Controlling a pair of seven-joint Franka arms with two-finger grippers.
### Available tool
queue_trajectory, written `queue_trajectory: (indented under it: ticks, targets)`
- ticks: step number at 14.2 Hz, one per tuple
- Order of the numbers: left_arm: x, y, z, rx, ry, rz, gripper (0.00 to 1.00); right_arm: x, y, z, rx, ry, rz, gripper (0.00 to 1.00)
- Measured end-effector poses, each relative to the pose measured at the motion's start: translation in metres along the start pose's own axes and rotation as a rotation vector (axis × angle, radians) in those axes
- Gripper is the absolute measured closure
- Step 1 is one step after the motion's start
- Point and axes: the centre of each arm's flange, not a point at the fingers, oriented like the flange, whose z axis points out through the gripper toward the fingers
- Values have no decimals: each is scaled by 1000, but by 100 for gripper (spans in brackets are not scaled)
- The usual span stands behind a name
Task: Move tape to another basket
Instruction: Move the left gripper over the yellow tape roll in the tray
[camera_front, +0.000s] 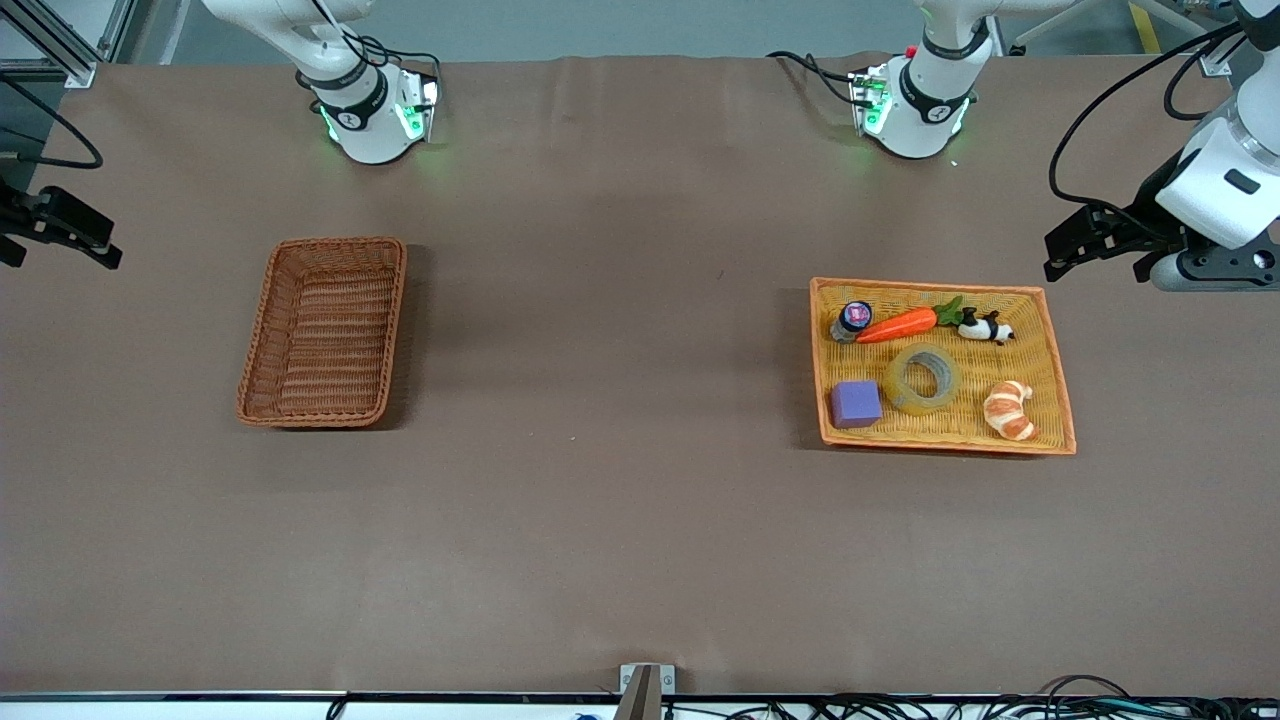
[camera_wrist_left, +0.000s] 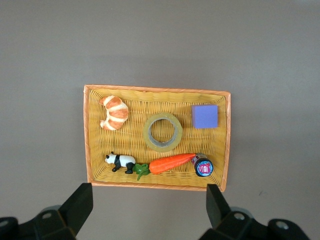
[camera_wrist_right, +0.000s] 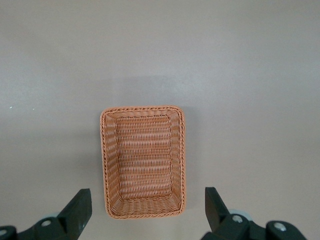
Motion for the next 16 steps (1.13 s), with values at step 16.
queue_trajectory:
  ticks: [16]
  targets:
    - [28,-13,118,10,-153,-25,0,-1,0,1,0,-11,0,0]
